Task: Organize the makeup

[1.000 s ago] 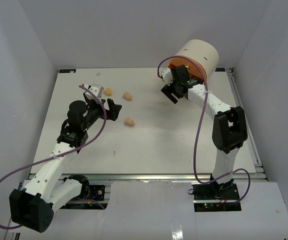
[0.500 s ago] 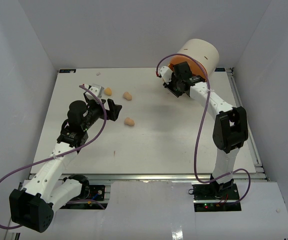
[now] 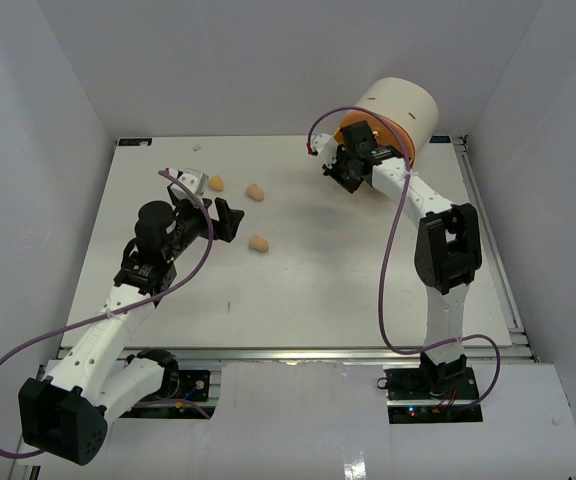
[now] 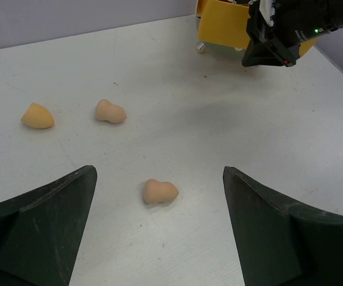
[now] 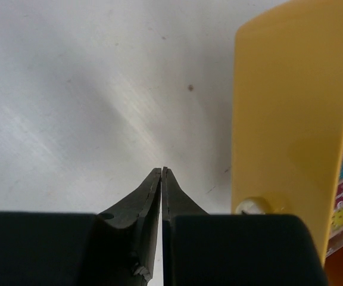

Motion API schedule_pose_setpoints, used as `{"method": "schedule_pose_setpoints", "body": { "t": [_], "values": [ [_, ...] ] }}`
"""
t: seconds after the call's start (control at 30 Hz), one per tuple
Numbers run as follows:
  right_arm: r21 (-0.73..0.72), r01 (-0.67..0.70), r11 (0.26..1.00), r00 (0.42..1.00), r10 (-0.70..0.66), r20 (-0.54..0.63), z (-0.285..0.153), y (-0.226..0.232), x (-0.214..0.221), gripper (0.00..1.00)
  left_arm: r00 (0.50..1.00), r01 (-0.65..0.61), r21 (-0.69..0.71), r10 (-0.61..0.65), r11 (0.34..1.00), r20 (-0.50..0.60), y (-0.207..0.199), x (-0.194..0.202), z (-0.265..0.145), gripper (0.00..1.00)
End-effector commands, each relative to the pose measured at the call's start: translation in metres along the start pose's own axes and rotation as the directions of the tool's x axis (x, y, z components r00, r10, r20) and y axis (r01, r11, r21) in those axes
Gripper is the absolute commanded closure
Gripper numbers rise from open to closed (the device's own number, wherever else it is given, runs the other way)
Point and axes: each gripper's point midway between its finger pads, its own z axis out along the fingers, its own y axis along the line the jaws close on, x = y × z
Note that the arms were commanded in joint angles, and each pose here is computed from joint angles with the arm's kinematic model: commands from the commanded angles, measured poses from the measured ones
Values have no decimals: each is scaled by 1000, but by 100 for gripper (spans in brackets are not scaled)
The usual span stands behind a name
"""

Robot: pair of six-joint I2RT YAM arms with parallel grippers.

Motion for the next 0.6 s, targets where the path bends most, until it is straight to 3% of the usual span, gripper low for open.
{"method": "schedule_pose_setpoints", "body": {
  "t": [0.0,0.07,0.2,0.3,0.57],
  "values": [
    [154,-44,987,998,50,-35,5,-50,3,86,1000,-14,7,14,1000,8,-1,-1,-2,2],
    [196,-43,980,998,51,-34,8,-60,1,75,1000,-11,10,11,1000,5,-1,0,-1,2],
    [255,-45,966,999,49,-10,12,-77,-10,31,1000,-15,7,15,1000,6,0,-1,-1,2],
    [293,-47,955,999,48,4,11,-86,-14,14,1000,-15,0,15,1000,8,1,-1,-2,2],
    [344,-25,939,1000,22,14,7,-96,-17,10,1000,-15,7,15,1000,5,0,-1,-1,2]
  ]
}}
